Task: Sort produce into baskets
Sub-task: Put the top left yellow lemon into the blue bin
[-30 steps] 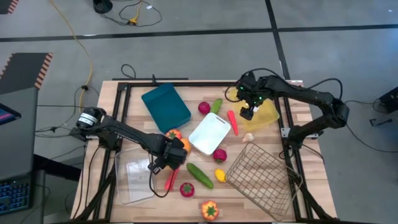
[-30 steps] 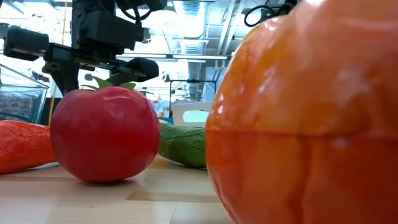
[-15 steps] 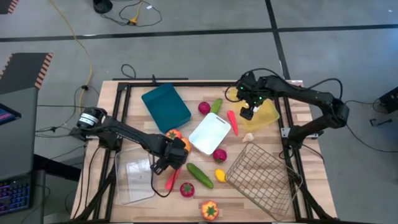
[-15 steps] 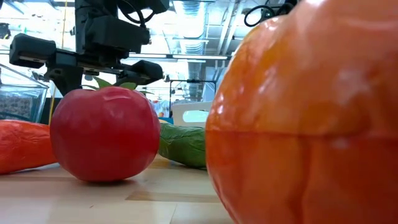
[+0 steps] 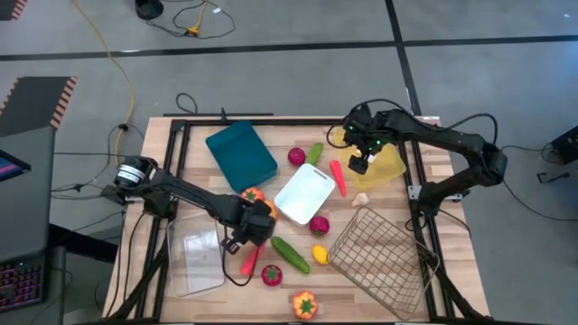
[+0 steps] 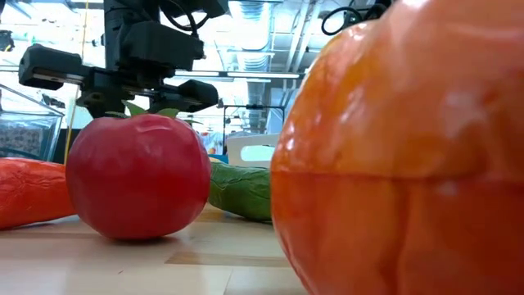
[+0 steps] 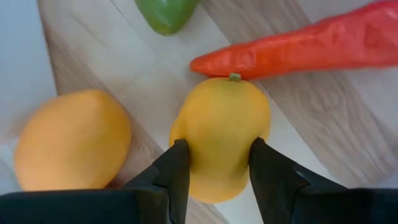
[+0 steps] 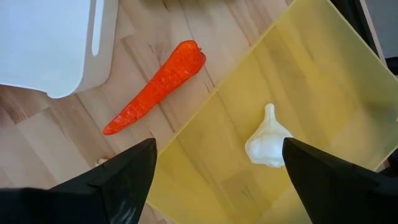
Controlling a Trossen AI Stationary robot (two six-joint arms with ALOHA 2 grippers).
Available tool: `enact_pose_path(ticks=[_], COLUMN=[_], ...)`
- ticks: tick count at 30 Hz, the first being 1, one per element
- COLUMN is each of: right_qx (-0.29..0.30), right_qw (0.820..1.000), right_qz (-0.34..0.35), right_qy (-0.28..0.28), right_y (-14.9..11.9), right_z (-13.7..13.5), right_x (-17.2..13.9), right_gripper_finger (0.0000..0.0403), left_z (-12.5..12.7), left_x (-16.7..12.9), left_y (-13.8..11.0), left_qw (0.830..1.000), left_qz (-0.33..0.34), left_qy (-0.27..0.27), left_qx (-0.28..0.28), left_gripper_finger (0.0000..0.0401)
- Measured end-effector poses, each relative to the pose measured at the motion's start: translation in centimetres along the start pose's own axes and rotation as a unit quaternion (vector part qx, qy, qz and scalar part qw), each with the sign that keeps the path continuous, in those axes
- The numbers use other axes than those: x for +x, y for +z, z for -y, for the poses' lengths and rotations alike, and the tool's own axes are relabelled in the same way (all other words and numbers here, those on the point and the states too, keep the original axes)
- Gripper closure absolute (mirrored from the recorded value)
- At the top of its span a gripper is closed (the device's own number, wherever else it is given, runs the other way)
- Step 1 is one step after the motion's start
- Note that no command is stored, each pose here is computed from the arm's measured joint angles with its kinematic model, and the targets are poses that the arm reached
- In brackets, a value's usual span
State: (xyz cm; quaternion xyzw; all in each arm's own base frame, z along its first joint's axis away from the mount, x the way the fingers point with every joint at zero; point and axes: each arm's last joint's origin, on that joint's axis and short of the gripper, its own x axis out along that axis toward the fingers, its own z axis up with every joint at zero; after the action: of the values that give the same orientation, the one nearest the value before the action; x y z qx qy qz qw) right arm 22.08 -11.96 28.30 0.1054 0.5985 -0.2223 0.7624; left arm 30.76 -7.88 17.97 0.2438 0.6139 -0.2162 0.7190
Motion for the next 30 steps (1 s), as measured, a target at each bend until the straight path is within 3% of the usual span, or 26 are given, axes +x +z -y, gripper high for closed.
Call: enact_pose_path(ticks=[10, 18, 24, 30], right_qx=[0.0, 0.0, 0.0, 0.0], right_qw=[1.0, 1.0, 1.0, 1.0], right_qz=[0.0, 0.0, 0.0, 0.0], right_qy=[0.0, 0.0, 0.0, 0.0], right_y=[0.0, 0.0, 0.0, 0.0], right_z=[0.0, 0.0, 0.0, 0.0], right_x=[0.0, 0.0, 0.0, 0.0], right_gripper_finger=[0.0029, 0.0029, 0.0029, 0.0029], left_z=[-1.0, -3.0, -6.0, -10.1], left_x=[-1.9, -6.2, -9.1, -9.5], left_y=[1.3, 1.4, 0.1, -3.0], left_qw=[0.999, 0.996, 0.992, 0.984], left_qz=[0.014, -0.038, -0.064, -0.09], left_qy=[0.038, 0.081, 0.106, 0.115], left_qx=[-0.009, -0.022, -0.037, -0.103], left_gripper_finger=[0.0278, 0.0278, 0.0278, 0.0278])
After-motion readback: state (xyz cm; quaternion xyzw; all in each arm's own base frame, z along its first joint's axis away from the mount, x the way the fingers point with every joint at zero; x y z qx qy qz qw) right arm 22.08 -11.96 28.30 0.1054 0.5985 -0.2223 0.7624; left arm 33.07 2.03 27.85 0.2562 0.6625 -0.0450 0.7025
